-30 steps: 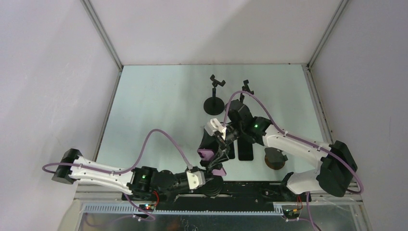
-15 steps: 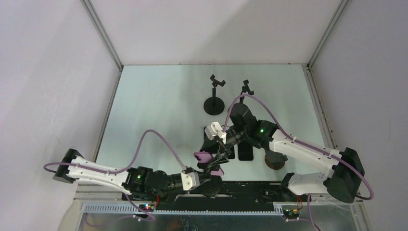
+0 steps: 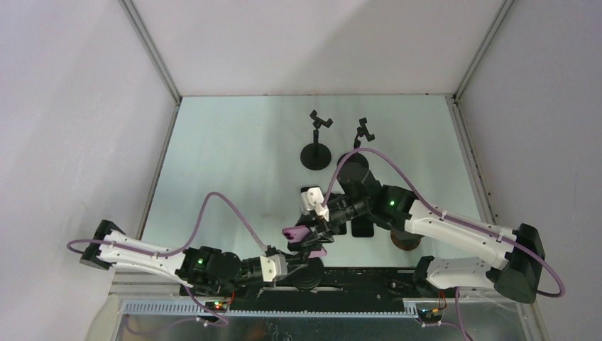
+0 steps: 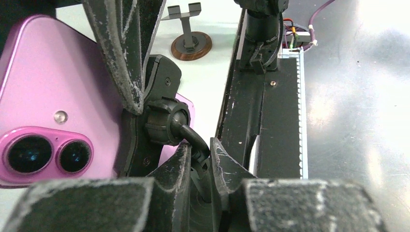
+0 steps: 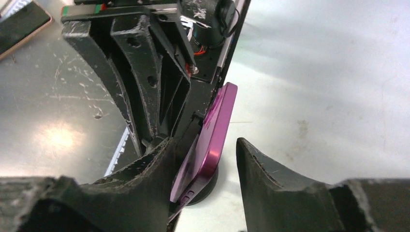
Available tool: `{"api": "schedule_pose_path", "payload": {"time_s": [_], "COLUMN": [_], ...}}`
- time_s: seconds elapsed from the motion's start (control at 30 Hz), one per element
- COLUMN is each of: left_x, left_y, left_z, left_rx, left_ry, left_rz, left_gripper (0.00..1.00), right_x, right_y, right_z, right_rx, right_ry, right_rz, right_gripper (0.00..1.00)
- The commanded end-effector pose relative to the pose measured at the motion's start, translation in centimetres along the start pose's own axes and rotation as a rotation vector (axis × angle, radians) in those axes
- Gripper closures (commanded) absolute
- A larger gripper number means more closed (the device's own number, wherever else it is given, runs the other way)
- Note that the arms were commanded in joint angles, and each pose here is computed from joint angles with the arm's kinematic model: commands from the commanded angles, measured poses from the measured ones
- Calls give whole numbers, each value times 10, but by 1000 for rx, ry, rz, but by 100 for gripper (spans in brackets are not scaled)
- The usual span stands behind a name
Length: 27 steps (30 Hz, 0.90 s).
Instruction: Remove the phone from the phone stand
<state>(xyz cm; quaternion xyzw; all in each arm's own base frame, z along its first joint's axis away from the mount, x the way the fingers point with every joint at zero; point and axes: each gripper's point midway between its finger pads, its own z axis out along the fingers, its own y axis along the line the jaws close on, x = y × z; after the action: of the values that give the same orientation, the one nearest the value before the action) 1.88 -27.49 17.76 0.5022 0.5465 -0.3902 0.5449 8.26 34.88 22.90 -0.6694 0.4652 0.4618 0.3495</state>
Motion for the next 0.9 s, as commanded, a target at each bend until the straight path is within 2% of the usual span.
{"api": "schedule_pose_path", "payload": {"time_s": [0.0, 0.13, 0.27, 0.33, 0.5, 0.7, 0.87], "left_x": [-35, -33, -30, -30, -27, -25, -28], "left_y": [-36, -27, -7, 0, 9, 15, 23], "left_z": [-4, -4, -3, -3, -1, 0, -2], "left_rx": [171, 121, 4, -35, -92, -136, -174], "left_ry": [-123, -118, -113, -114, -101, -96, -111], "left_rz": [-93, -106, -119, -122, -121, -151, -164], "left_gripper": [100, 100, 100, 100, 100, 100, 100], "right_x": [30, 32, 31, 32, 27, 18, 29], "right_y": [-27, -29, -39, -44, -43, -34, -43], "right_z": [-8, -16, -23, -27, -30, -27, -39], "right_rx": [229, 330, 510, 611, 734, 817, 1001], "right_ry": [114, 131, 117, 116, 70, 46, 59], "right_rz": [195, 346, 492, 538, 639, 617, 613], "right_gripper": [100, 100, 100, 100, 100, 100, 100]}}
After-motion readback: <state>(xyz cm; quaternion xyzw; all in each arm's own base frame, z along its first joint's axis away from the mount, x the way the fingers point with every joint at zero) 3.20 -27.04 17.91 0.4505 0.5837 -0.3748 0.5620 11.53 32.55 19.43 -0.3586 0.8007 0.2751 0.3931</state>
